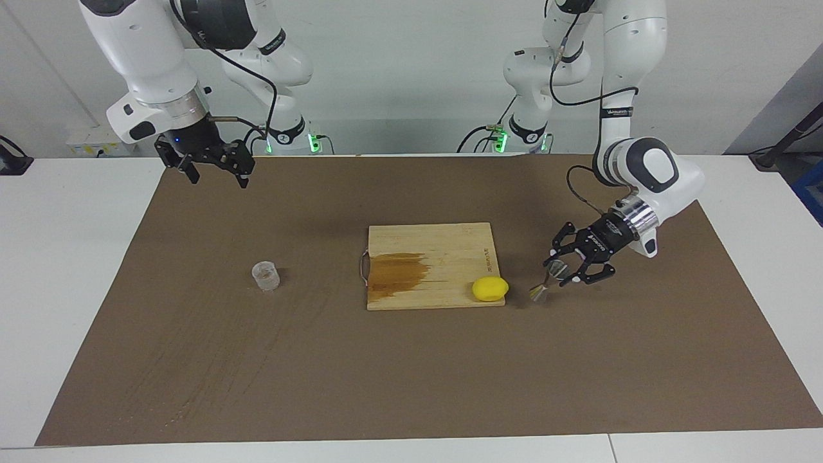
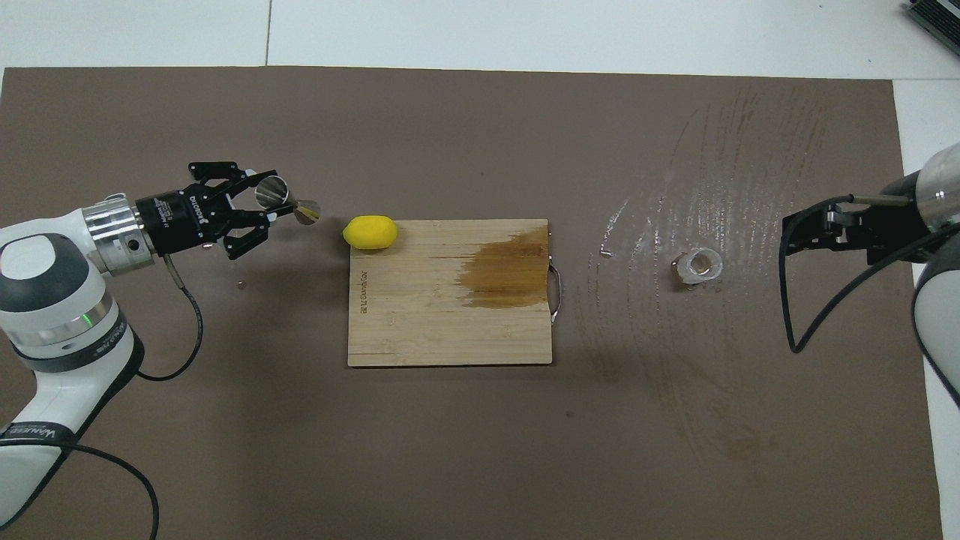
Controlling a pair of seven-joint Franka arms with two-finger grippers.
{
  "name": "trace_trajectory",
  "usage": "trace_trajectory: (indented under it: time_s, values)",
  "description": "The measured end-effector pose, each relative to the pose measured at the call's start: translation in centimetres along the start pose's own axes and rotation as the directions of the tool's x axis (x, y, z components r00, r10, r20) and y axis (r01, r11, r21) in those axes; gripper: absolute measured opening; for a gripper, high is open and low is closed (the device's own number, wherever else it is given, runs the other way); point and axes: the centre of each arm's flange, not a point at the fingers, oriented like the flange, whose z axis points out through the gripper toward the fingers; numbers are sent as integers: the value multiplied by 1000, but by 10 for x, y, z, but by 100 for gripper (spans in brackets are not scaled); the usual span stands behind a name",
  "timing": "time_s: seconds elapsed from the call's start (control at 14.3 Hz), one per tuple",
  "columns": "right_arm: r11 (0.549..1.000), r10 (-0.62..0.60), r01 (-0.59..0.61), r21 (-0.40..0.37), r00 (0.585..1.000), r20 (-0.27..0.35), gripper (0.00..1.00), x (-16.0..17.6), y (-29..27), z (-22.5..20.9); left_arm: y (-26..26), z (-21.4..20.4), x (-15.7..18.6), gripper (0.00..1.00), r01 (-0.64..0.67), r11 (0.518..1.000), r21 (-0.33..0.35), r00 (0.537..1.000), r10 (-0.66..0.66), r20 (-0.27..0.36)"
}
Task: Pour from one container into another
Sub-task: 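Lift the metal cup with the left gripper and carry it over the board, then set the metal cup on the board while the right gripper opens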
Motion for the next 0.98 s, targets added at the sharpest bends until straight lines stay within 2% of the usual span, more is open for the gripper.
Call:
trace_trajectory:
  time_s: [0.28, 0.49, 0.77, 0.98]
  values:
    - [1000, 0, 0, 0, 1000, 0, 100, 0, 0, 0, -35, 64, -49, 52, 22, 1000, -4, 999, -22, -26]
    - [1000, 0, 0, 0, 1000, 0, 100, 0, 0, 0, -98, 133, -75, 52, 18, 1000, -20, 999, -19, -46]
    - [1000, 0, 0, 0, 1000, 0, 100, 0, 0, 0, -187, 198, -85, 52, 6, 1000, -24, 994, -9, -107]
    - [1000, 0, 0, 0, 1000, 0, 100, 0, 0, 0, -231, 224, -82, 52, -9, 1000, 3, 990, 10, -143]
